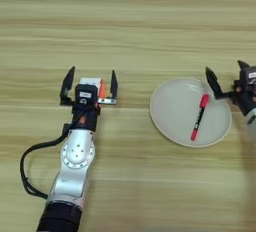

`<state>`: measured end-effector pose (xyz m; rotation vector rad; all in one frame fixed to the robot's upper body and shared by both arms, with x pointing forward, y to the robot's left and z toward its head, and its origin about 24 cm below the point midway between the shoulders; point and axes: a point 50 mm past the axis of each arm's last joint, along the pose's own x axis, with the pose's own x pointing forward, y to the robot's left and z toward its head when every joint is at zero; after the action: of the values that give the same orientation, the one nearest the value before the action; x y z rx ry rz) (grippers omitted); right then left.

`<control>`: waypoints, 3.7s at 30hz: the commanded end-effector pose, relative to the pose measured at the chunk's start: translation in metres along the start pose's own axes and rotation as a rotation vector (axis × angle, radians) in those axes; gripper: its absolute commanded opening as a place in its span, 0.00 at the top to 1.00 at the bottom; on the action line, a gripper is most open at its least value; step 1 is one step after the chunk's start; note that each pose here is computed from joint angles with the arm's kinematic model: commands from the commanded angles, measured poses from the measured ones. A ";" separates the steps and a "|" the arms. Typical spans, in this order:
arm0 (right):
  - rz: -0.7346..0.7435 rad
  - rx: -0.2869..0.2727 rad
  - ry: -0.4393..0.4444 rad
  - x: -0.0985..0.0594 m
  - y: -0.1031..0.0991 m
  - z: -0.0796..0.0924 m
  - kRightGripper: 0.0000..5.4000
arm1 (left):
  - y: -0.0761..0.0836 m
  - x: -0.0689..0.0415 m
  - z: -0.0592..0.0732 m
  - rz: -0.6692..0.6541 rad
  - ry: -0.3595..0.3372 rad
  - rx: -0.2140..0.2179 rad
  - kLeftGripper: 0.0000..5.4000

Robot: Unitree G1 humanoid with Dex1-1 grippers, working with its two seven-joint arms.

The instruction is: Move the objects on the table

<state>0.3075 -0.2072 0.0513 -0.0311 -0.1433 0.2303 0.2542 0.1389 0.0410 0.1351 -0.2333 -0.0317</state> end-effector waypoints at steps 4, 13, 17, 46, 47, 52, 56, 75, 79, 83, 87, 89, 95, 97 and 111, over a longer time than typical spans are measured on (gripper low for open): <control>-0.010 -0.001 -0.059 0.002 0.006 0.014 0.01 | -0.016 0.000 0.015 -0.138 0.028 -0.046 0.00; -0.024 -0.002 -0.073 0.001 0.009 0.020 0.01 | -0.040 0.007 0.053 -0.288 0.030 -0.120 0.00; -0.030 0.000 -0.073 0.001 0.011 0.020 0.01 | -0.048 0.009 0.063 -0.345 0.069 -0.124 0.00; -0.068 0.020 -0.084 0.004 0.015 0.020 0.01 | -0.141 0.014 0.047 -0.751 0.498 -0.286 0.00; -0.068 0.020 -0.084 0.004 0.015 0.020 0.01 | -0.143 0.014 0.047 -0.756 0.502 -0.283 0.00; -0.068 0.022 -0.083 0.003 0.016 0.020 0.01 | -0.153 0.016 0.050 -0.780 0.499 -0.273 0.00; -0.068 0.026 -0.079 0.003 0.017 0.020 0.01 | -0.160 0.017 0.056 -0.803 0.481 -0.262 0.00; -0.068 0.040 -0.080 0.003 0.022 0.021 0.01 | -0.175 0.006 0.038 -0.832 0.553 -0.151 0.00; -0.065 0.044 -0.081 0.003 0.025 0.022 0.01 | -0.175 0.003 0.031 -0.839 0.577 -0.130 0.00; -0.064 0.048 -0.081 0.003 0.027 0.022 0.01 | -0.175 0.002 0.025 -0.841 0.593 -0.103 0.00; -0.064 0.052 -0.082 0.003 0.029 0.023 0.01 | -0.177 0.001 0.018 -0.852 0.609 -0.075 0.00; -0.064 0.053 -0.083 0.003 0.030 0.023 0.01 | -0.177 0.001 0.016 -0.855 0.611 -0.059 0.00; -0.064 0.058 -0.083 0.003 0.031 0.023 0.01 | -0.180 -0.001 0.007 -0.865 0.609 0.018 0.00; -0.064 0.059 -0.083 0.003 0.032 0.023 0.01 | -0.182 -0.001 0.007 -0.873 0.599 0.041 0.00; -0.063 0.072 -0.079 0.003 0.033 0.023 0.01 | -0.181 -0.008 -0.004 -0.869 0.684 -0.026 0.00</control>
<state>0.3006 -0.1749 0.0753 0.0466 -0.2305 0.1748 0.2599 -0.0305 0.0269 0.2784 0.4005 -0.8284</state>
